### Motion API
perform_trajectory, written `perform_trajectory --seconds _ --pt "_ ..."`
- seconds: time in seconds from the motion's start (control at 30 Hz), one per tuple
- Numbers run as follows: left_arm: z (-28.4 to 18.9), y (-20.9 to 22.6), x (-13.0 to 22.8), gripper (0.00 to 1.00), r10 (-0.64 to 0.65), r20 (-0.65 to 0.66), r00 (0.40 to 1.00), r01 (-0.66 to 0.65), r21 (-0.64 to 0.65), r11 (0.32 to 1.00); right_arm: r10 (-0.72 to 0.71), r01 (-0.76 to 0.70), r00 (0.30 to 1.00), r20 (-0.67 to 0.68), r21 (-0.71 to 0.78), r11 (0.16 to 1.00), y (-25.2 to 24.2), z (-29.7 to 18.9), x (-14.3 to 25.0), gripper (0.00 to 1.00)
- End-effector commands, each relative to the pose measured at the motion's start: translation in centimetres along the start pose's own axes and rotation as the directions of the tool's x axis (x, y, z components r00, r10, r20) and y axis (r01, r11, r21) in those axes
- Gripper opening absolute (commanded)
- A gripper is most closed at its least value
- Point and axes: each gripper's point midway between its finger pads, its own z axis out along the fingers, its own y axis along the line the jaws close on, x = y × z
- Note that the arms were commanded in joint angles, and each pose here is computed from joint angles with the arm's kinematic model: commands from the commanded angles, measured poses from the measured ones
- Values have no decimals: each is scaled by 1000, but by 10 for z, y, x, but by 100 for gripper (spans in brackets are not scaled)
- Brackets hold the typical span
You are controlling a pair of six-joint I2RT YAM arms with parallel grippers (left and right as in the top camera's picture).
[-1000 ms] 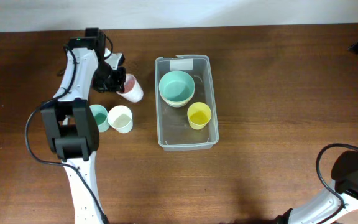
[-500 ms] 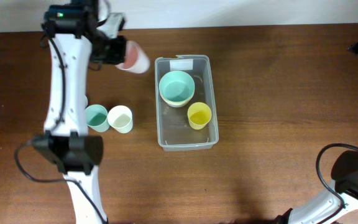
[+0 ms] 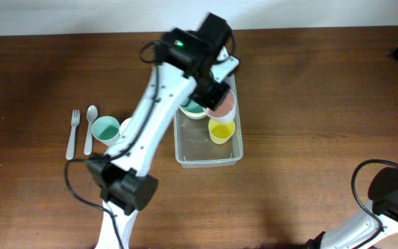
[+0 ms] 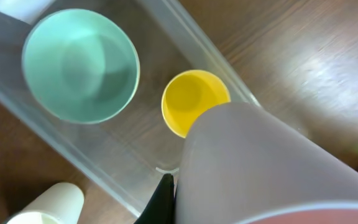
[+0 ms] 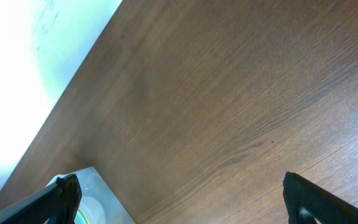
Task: Pack container
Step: 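Grasp the pink cup with the left gripper and place it in container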
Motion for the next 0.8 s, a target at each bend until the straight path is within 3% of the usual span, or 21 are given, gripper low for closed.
perform_trajectory --seconds 0.0,0.07,0.3,0.4,0.77 --pt "36 16 2 3 6 -50 999 -9 -58 998 0 0 1000 2 3 1000 -1 1 -2 99" --pt "62 23 -2 9 -1 -38 999 -1 -61 998 0 0 1000 2 3 1000 -1 1 -2 99" --pt "94 25 14 11 -8 -98 995 3 -51 999 0 0 1000 2 3 1000 -1 1 -2 99" --pt "93 25 14 24 -8 -96 995 4 -52 999 0 0 1000 2 3 1000 -1 1 -2 99" --pt "80 22 4 25 -7 -57 998 5 -39 999 0 0 1000 2 3 1000 -1 1 -2 99"
